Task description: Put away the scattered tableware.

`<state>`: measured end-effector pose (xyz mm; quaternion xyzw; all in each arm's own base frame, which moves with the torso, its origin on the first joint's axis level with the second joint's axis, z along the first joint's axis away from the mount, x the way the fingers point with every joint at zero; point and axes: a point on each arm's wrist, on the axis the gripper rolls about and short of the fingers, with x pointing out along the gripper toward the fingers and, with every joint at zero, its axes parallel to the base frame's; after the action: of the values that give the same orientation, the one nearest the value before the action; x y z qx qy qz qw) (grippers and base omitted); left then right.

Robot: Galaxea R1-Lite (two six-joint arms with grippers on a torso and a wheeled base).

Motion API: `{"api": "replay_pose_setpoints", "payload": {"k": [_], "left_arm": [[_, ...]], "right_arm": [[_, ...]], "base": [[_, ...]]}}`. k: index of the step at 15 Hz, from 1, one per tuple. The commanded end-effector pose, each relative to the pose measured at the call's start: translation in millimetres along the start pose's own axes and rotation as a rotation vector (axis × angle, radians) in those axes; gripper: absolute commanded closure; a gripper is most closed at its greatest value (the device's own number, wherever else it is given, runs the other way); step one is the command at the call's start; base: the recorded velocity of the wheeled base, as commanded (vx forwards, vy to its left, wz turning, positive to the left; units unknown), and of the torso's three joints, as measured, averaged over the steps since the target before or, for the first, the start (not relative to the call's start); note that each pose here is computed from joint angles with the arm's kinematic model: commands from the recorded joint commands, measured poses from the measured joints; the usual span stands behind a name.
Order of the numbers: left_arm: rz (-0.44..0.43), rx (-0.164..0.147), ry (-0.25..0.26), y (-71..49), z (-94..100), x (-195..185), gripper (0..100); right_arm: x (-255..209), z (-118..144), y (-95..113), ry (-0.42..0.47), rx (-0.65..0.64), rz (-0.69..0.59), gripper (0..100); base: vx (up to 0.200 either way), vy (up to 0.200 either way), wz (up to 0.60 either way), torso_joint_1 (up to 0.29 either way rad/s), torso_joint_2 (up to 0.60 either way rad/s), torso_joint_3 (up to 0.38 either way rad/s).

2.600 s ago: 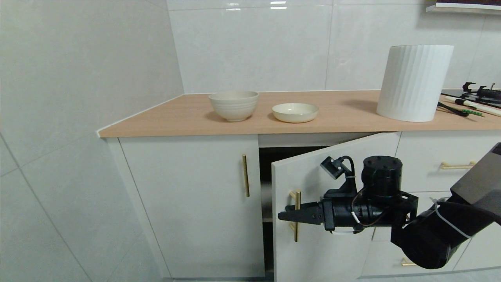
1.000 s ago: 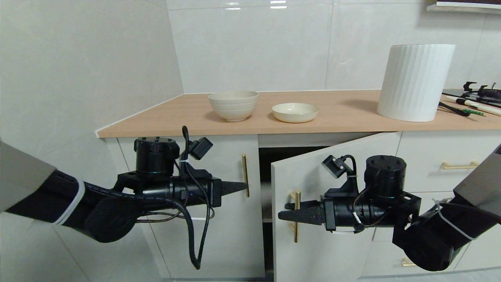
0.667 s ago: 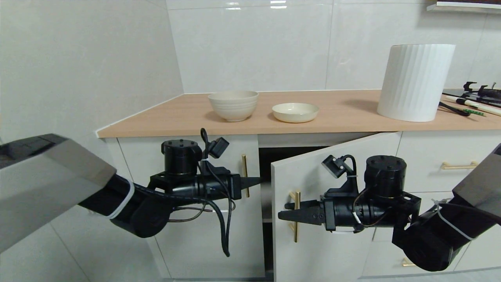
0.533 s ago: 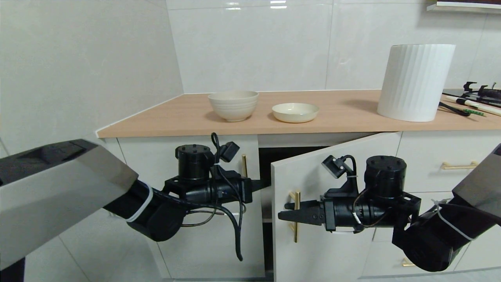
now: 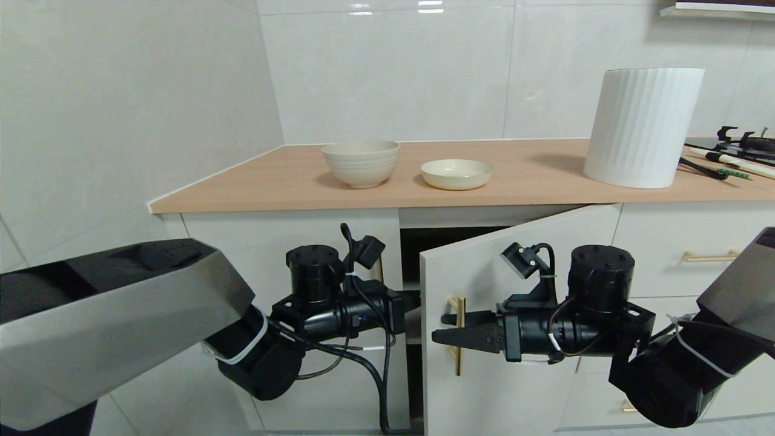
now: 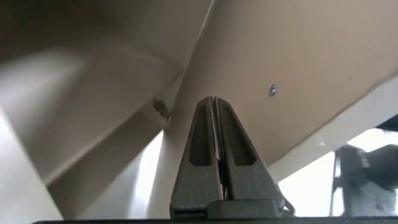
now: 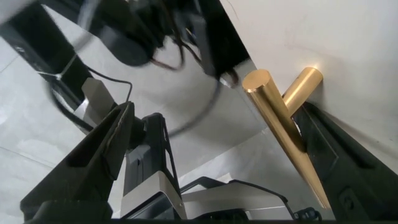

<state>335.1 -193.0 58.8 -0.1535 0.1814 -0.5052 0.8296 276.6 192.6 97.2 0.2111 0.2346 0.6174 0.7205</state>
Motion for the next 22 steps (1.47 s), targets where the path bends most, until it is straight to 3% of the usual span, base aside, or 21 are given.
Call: {"api": "replay_pose_setpoints", "payload": {"k": [1, 5, 8, 10, 16, 22], "left_arm": [[-0.002, -0.003, 0.015, 11.3, -21.8, 9, 100], [-0.047, 0.029, 0.002, -1.4, -20.3, 20, 100], [-0.068, 0.047, -0.01, -4.1, -16.9, 28, 100], [-0.073, 0.052, -0.016, -6.0, -14.7, 29, 100], [-0.059, 0.062, -0.04, -13.9, -7.3, 21, 100], [-0.052, 0.053, -0.033, -14.2, -9.3, 19, 100]], "right_arm": [[-4, -2, -5, -0.003, 0.011, -0.018, 0], [-12, 0, -9, -0.019, 0.01, -0.044, 0], [-22, -1, -12, -0.04, 0.009, -0.093, 0], [-35, -2, -5, -0.051, 0.011, -0.113, 0], [-85, -44, 46, -0.049, 0.021, -0.135, 0], [-93, -64, 59, -0.026, 0.034, -0.122, 0]], "base": [[0.0, 0.0, 0.0, 0.0, 0.0, 0.0], [0.0, 0.0, 0.0, 0.0, 0.0, 0.0], [0.0, 0.0, 0.0, 0.0, 0.0, 0.0], [0.0, 0.0, 0.0, 0.0, 0.0, 0.0], [0.0, 0.0, 0.0, 0.0, 0.0, 0.0], [0.0, 0.0, 0.0, 0.0, 0.0, 0.0]]}}
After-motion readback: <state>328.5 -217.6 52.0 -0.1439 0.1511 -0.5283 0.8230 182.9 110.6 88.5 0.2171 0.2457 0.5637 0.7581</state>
